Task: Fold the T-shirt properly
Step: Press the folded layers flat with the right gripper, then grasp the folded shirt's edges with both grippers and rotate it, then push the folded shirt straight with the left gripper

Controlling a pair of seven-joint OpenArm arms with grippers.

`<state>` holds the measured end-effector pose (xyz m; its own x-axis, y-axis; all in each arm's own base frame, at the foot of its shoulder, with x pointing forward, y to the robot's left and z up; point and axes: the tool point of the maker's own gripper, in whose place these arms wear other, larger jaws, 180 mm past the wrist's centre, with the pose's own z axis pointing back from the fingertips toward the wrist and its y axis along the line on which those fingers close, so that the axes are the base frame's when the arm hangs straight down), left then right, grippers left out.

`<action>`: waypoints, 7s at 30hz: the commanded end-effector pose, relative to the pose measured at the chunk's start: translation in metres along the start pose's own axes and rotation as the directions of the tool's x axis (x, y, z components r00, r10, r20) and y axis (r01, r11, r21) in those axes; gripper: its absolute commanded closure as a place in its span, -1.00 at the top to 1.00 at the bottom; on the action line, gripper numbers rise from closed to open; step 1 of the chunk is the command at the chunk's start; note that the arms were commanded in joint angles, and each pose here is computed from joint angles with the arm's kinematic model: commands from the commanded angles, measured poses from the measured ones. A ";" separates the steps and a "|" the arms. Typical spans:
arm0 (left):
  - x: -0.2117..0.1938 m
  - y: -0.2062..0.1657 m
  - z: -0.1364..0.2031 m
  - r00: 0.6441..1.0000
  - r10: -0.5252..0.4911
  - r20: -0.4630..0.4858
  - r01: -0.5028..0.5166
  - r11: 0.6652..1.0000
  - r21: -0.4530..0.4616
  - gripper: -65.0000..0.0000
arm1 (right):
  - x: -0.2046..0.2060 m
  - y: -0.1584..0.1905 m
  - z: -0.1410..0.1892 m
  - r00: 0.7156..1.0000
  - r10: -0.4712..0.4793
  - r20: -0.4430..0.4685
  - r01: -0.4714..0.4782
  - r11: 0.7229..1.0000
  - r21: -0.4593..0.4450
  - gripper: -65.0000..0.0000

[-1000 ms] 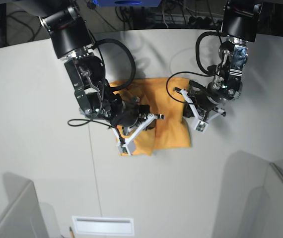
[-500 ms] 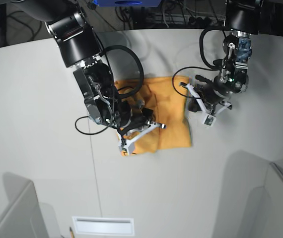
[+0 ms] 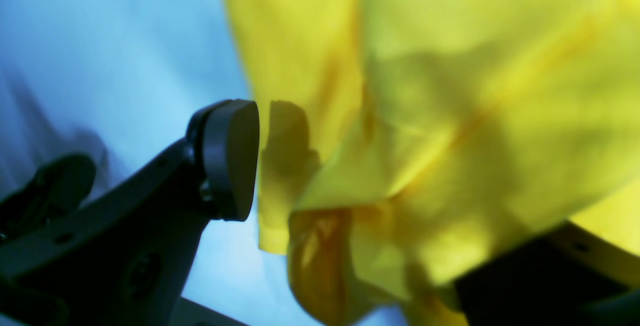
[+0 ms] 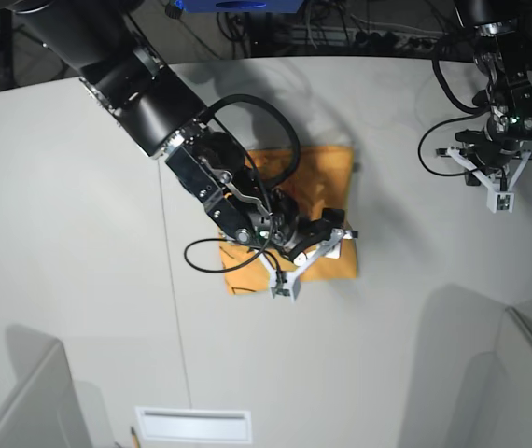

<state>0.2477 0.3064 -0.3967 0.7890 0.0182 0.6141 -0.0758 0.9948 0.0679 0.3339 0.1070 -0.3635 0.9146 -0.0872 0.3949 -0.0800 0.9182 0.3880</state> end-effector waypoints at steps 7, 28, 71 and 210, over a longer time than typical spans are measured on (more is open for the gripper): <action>0.003 0.003 0.007 1.000 -0.013 0.022 0.013 1.000 0.004 -1.00 | -0.006 0.053 -0.009 0.986 0.164 -0.014 -0.164 0.986 0.017 0.18; 0.009 0.068 0.035 0.996 0.023 0.085 -0.031 0.995 0.096 -1.00 | 0.007 0.129 0.039 0.826 0.445 0.345 -0.534 0.814 0.229 0.17; -0.006 0.066 0.036 0.999 0.007 0.050 -0.011 0.997 0.080 -1.00 | 0.079 0.075 -0.010 0.933 0.129 0.336 -0.216 0.948 0.235 -1.00; 0.063 -0.351 -0.035 0.181 -0.825 0.535 0.923 -0.046 -0.383 -1.00 | -0.083 -0.331 0.173 0.707 -0.443 0.552 0.639 0.734 -0.230 -1.00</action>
<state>0.3347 -0.0380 -0.4175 -0.1076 -0.8683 0.4842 0.9731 0.0079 0.2303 0.2100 -0.2516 -0.3901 0.4772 -0.6982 0.5337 0.6325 0.6944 0.3430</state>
